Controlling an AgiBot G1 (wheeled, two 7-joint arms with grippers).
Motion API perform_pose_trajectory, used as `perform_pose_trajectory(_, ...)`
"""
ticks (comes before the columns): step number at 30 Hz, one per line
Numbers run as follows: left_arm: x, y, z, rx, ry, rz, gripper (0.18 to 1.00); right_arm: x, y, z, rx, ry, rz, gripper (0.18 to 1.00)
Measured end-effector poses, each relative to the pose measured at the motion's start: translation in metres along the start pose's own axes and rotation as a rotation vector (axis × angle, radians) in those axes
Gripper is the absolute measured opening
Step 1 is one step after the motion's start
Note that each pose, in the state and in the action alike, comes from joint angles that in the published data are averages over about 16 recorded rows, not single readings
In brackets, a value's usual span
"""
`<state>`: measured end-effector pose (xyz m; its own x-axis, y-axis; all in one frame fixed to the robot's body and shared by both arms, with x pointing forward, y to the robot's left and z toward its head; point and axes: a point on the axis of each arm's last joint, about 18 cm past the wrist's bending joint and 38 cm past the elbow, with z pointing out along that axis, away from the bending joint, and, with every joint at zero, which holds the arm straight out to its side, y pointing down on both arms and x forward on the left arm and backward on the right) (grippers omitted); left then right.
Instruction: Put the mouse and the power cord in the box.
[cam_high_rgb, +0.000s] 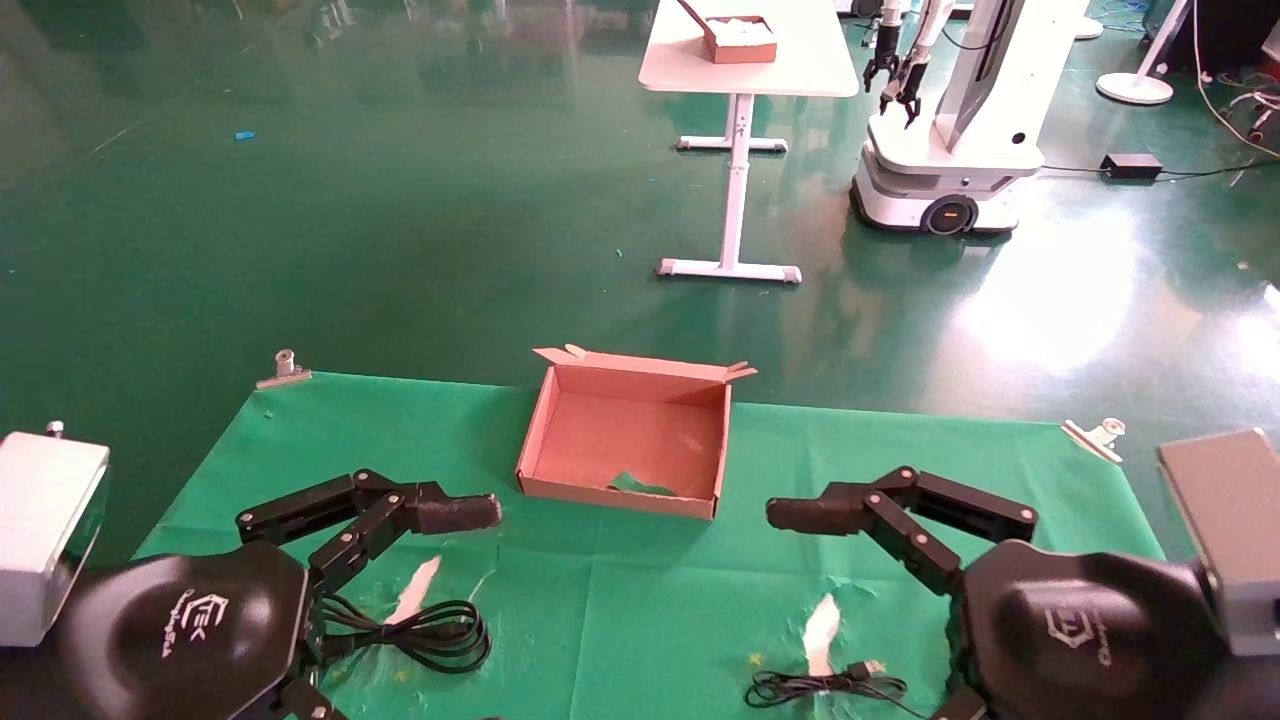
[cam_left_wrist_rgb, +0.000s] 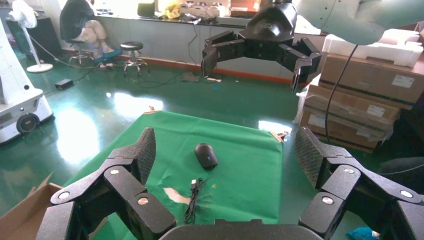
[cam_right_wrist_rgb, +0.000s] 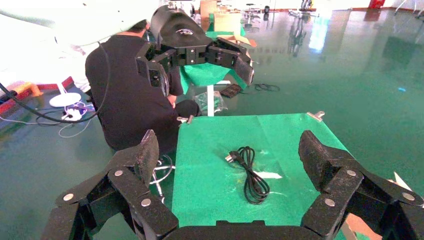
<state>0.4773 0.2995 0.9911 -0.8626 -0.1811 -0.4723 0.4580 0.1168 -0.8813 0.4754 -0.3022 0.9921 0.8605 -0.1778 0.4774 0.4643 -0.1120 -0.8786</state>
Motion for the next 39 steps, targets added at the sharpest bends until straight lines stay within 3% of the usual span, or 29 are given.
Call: perform_pose_trajectory(39,0.0001,-0.0001,-0.0001,0.0,0.0,0.0,1.001,-0.0001,0.0002,0.0,0.0,0.0,0.001,1.001)
